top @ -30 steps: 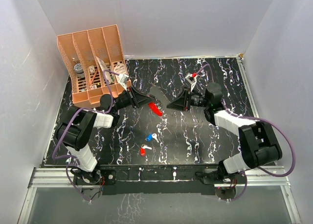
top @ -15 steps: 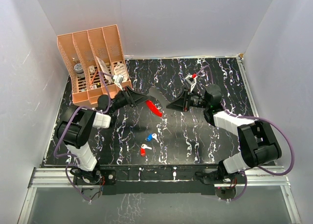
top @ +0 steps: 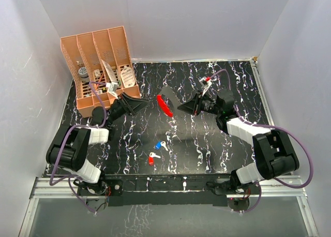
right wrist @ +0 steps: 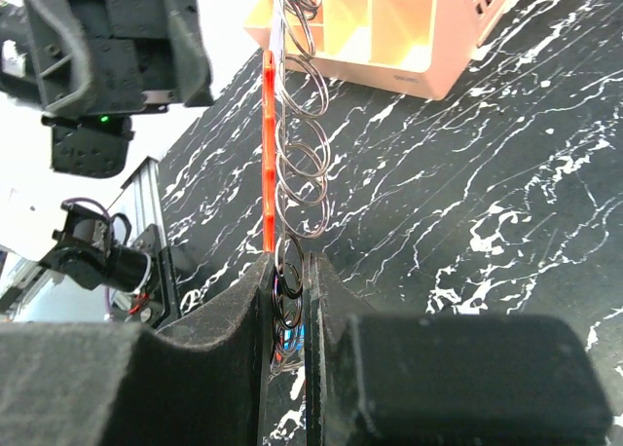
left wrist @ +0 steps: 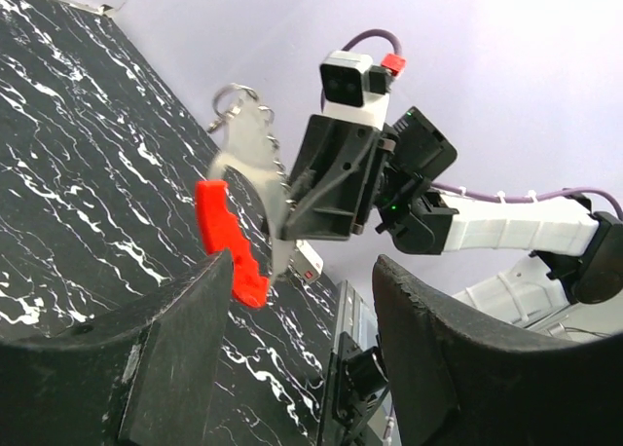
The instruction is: Put the keys on the keyring
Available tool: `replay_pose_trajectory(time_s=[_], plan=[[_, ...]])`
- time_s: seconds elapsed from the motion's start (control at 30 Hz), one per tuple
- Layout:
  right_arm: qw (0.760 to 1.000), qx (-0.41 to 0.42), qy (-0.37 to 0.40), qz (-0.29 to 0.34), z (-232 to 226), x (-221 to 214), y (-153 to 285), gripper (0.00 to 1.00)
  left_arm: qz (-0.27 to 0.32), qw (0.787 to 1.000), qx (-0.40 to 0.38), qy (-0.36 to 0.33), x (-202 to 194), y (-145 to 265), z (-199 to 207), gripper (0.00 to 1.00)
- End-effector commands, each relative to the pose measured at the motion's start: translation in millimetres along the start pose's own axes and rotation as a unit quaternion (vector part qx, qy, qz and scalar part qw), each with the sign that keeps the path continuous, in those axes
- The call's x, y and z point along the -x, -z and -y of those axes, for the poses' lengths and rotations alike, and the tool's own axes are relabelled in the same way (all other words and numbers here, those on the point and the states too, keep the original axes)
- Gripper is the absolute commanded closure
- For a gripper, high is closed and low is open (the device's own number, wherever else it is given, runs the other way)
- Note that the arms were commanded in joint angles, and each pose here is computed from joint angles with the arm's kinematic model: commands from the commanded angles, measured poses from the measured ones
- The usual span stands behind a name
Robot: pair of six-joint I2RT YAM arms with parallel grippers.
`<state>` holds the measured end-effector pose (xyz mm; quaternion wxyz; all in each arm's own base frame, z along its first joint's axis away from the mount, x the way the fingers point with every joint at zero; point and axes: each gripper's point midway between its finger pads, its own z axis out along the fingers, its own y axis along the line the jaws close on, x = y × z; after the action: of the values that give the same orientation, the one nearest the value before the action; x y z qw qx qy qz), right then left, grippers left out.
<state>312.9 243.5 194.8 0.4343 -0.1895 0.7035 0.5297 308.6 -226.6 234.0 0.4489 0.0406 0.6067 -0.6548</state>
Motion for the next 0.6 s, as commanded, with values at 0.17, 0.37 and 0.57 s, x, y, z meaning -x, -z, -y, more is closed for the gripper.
replay_pose_trajectory(time_s=[0.17,0.37,0.57], plan=[[0.995,-0.053,0.052,0.07,9,44,0,1.0,-0.021,0.997,0.055,-0.057,-19,23,11,0.42],[0.991,-0.088,0.048,0.09,22,52,0,1.0,-0.095,0.977,0.17,-0.088,-63,28,-7,0.42],[0.989,-0.101,0.045,0.102,27,58,0,1.0,-0.138,0.963,0.221,-0.069,-105,45,-25,0.47]])
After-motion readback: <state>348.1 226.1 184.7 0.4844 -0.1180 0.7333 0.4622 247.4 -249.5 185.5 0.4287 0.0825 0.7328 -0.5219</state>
